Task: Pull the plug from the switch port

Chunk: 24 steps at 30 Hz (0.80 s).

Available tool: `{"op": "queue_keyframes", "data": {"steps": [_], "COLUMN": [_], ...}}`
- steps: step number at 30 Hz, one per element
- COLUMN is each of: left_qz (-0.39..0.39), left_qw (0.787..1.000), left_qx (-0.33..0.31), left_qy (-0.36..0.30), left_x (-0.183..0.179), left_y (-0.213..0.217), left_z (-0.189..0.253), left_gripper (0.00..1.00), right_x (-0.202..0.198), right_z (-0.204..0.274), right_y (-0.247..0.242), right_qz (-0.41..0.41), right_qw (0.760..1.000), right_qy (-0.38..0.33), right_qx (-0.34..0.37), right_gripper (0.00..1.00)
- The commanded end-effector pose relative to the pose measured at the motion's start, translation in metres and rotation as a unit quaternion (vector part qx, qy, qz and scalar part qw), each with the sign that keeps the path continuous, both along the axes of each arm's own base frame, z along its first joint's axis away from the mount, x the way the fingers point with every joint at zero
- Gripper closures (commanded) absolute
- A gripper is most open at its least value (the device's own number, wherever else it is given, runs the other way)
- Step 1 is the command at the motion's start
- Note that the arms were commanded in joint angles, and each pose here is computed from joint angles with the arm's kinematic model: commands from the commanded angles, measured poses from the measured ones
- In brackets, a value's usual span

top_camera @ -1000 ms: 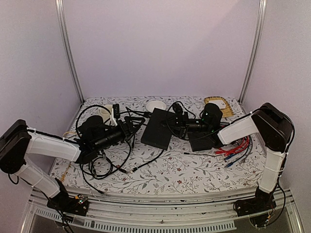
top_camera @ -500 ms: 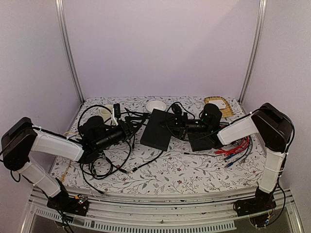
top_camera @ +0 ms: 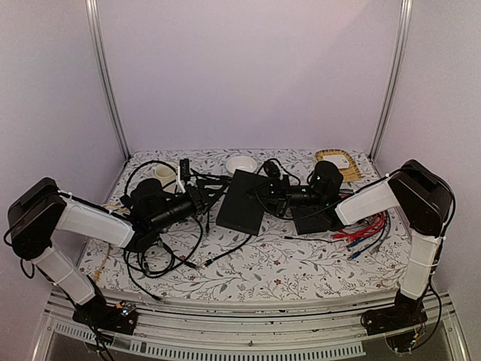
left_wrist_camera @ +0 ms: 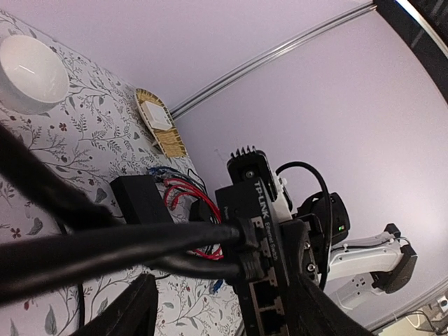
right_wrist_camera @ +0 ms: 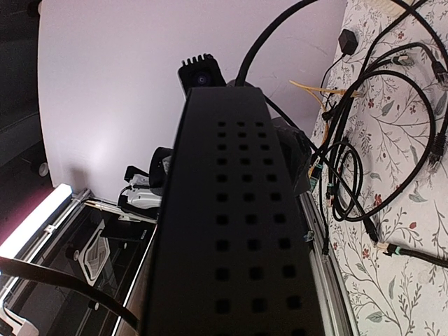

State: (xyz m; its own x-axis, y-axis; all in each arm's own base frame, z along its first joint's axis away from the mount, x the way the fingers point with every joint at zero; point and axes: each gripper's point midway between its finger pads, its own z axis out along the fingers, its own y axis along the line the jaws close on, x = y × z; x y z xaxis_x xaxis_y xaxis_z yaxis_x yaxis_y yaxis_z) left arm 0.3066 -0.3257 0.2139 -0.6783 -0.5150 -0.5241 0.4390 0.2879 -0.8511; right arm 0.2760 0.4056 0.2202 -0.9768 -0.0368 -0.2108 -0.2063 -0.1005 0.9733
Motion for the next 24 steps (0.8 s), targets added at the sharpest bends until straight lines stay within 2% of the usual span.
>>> {"op": "queue_keyframes", "data": {"steps": [1,24], "left_qz": [-0.007,-0.023], "left_qw": [0.999,0.998], "left_qx": [-0.023,-0.047], "left_qy": [-0.027,-0.030], "left_x": [0.0046,0.0062], "left_y": [-0.0020,-0.0022], "left_z": [0.0191,0.0190], "left_gripper": [0.35,0.43], "right_x": [-0.0056,-0.0059], "right_z": [0.0240,0.0236], "right_y": [0.0014,0.0064], "right_qz": [0.010,0.020], "right_qw": [0.998,0.998], "right_qy": [-0.044,-0.044], "right_qx": [0.037,0.043], "right_gripper": [0.98,0.98]}}
